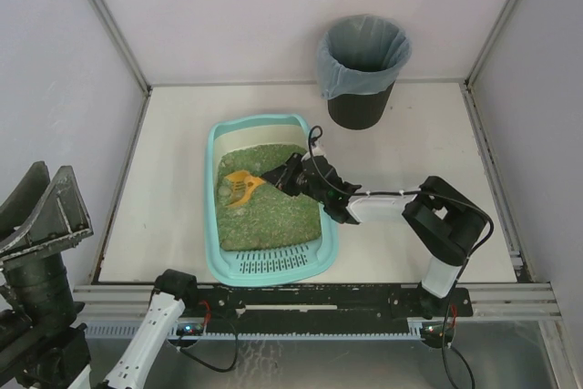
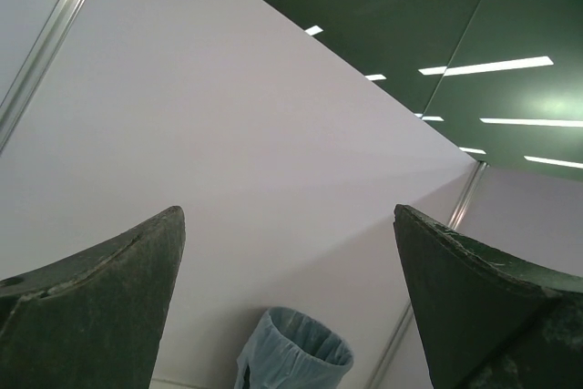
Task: Clean the litter box
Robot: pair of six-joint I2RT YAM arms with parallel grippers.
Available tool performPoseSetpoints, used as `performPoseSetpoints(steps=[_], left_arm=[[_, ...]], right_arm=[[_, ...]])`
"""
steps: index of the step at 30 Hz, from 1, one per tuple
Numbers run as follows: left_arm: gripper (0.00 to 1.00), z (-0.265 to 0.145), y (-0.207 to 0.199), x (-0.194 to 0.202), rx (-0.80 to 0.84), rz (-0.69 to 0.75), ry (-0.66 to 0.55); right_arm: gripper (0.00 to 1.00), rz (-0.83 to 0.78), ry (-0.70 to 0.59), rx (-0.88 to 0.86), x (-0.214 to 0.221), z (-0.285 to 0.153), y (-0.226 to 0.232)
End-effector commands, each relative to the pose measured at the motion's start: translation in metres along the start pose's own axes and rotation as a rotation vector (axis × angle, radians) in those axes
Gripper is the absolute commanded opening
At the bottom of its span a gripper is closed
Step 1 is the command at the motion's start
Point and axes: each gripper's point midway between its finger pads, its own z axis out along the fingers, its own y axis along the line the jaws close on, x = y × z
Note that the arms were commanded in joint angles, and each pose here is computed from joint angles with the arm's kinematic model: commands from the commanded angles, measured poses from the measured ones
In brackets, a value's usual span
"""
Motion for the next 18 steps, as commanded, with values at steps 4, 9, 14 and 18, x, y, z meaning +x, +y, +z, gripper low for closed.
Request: performPoseSetpoints(steps=[4,9,14,18], left_arm=[[1.00,0.007,0.005,0.005,-0.017,0.037,-0.005],[1.00,0.008,0.006,0.009,-0.018,0.043,-0.001],[1.00,0.009,0.003,0.012,-0.002,0.047,0.003],[1.00,0.010,0.003,0.014,0.001,0.049,0.006]], right_arm=[[0.00,0.031,-0.092,-0.009,-0.027,-0.013,0.008],[0.00,0.031,-0.113,-0.023,-0.033,-0.021,0.010],[0.00,0.020,-0.119,-0.034,-0.036,-0.023,0.013],[0.00,0.021,-0.118,-0.038,-0.036,-0.021,0.012]])
